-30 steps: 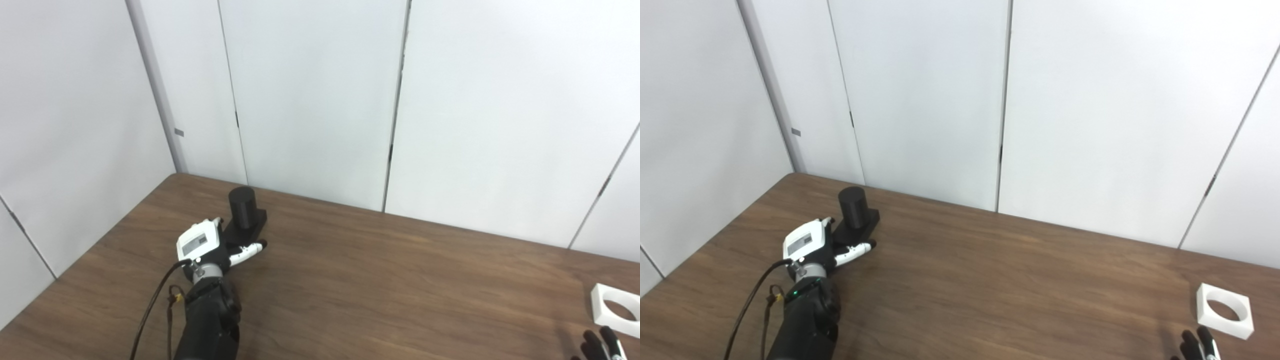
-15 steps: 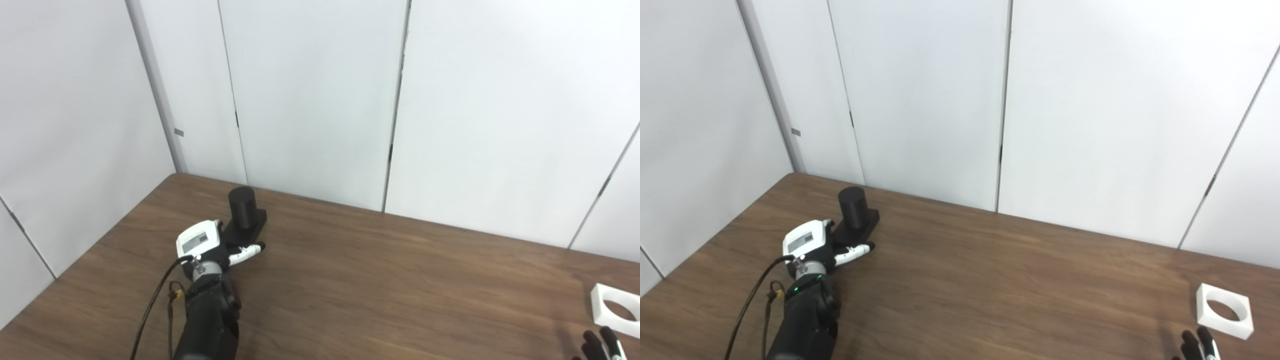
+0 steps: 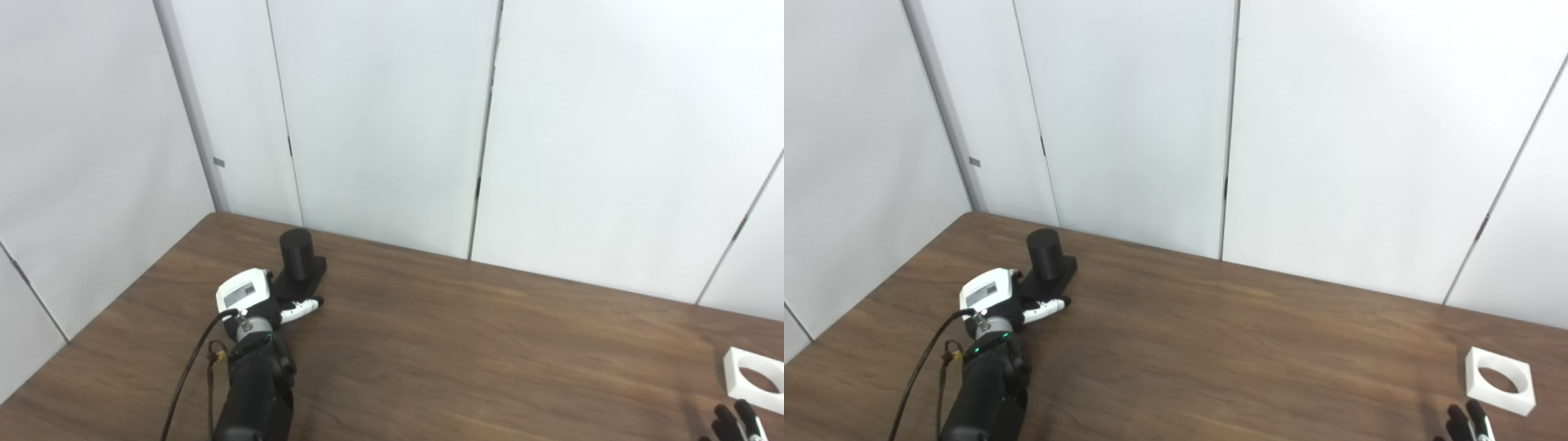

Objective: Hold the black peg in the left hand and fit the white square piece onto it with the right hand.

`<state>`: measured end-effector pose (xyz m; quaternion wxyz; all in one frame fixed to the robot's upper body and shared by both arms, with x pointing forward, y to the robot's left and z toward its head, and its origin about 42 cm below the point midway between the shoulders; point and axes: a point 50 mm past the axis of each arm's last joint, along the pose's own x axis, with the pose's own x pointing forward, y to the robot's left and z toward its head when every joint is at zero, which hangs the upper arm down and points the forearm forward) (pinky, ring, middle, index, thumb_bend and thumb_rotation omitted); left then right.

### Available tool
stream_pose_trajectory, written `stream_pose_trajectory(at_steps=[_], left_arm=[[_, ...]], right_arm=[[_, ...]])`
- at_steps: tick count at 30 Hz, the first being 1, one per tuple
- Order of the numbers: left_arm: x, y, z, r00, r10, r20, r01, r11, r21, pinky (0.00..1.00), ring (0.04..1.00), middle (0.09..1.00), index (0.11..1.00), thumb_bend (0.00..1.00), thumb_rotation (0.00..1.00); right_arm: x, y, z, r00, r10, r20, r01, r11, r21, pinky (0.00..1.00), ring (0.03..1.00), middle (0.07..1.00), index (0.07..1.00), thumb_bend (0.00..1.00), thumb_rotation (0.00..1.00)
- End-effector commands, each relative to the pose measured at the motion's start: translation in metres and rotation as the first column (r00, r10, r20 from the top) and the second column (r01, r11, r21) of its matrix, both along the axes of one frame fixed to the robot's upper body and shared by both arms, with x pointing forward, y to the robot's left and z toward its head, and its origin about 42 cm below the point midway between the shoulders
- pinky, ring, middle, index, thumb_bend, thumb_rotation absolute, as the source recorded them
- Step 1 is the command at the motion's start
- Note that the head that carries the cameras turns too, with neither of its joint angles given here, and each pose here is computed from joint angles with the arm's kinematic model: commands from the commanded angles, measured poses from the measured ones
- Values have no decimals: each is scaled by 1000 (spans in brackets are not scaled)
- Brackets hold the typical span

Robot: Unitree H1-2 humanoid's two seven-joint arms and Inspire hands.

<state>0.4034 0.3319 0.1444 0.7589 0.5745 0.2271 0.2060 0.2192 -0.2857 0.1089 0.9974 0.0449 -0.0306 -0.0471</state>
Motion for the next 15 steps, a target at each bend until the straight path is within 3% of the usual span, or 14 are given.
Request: stream_pose_trajectory(at_steps=[1,10,15], left_arm=[[15,7,28,999,-10,53,7,998,55,872,927,913,853,784,646],[15,5,22,999,-22,37,18,997,80,789,857,841,784,780,589],[15,4,17,999,-19,44,16,998,63,774,844,841,781,774,486]], right_arm=[[-42,1,-10,999,-8,-52,9,1000,4,952,992,964,1000,732,963],[-43,3,-9,999,-8,-48,8,1000,-12,960,992,965,1000,705,982],[-44,3,-8,998,-24,-58,22,999,-25,989,988,949,991,696,981]])
